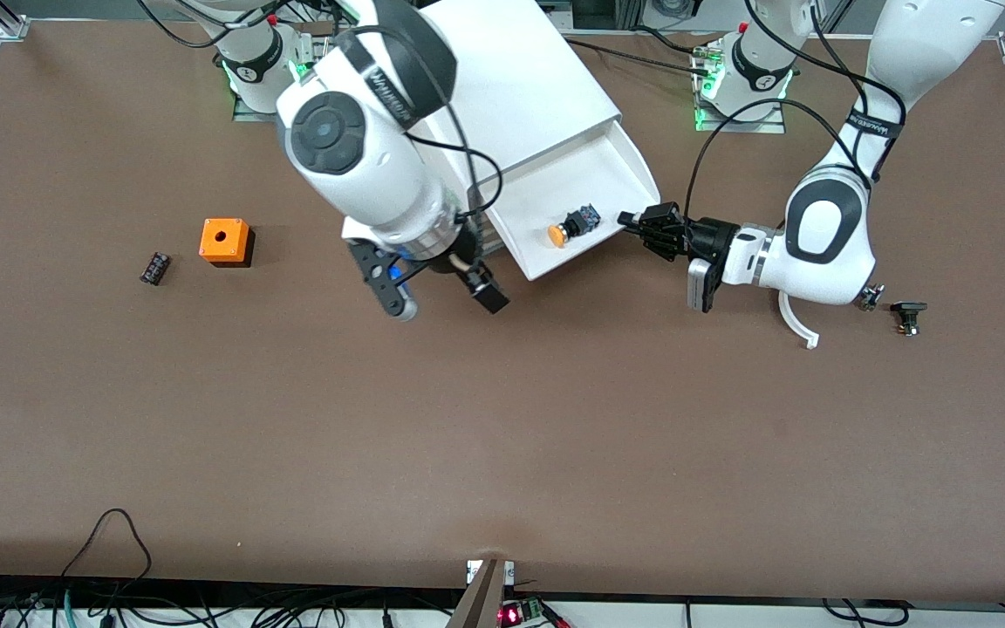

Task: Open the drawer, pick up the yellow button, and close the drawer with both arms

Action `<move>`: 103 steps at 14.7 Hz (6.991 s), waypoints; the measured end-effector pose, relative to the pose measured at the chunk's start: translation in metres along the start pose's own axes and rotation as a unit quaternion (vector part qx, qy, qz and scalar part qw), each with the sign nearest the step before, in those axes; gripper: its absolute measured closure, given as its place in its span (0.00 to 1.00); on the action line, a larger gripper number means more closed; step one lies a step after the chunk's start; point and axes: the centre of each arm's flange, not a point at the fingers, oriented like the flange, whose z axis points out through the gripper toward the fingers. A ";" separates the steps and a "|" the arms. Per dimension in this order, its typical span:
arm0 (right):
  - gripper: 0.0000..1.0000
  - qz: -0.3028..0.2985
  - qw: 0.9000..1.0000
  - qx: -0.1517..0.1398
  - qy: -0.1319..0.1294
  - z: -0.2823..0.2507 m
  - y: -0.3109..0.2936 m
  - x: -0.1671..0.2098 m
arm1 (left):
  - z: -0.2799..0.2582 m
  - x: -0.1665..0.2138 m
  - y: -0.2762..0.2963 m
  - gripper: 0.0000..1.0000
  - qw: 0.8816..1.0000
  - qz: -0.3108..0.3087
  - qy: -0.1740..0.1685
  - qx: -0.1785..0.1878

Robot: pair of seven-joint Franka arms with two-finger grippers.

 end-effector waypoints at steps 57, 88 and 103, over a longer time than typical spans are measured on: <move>0.59 -0.374 0.916 -0.138 -0.031 0.043 0.061 0.291 | 0.025 0.106 0.133 0.00 0.742 -0.404 0.204 0.494; 0.00 -0.477 0.867 -0.129 0.058 0.038 0.178 0.496 | 0.247 0.018 0.171 0.00 0.736 -0.401 0.114 0.533; 0.00 -0.453 0.879 -0.143 0.039 -0.202 0.210 0.361 | 0.254 0.016 0.176 0.00 0.740 -0.402 0.108 0.528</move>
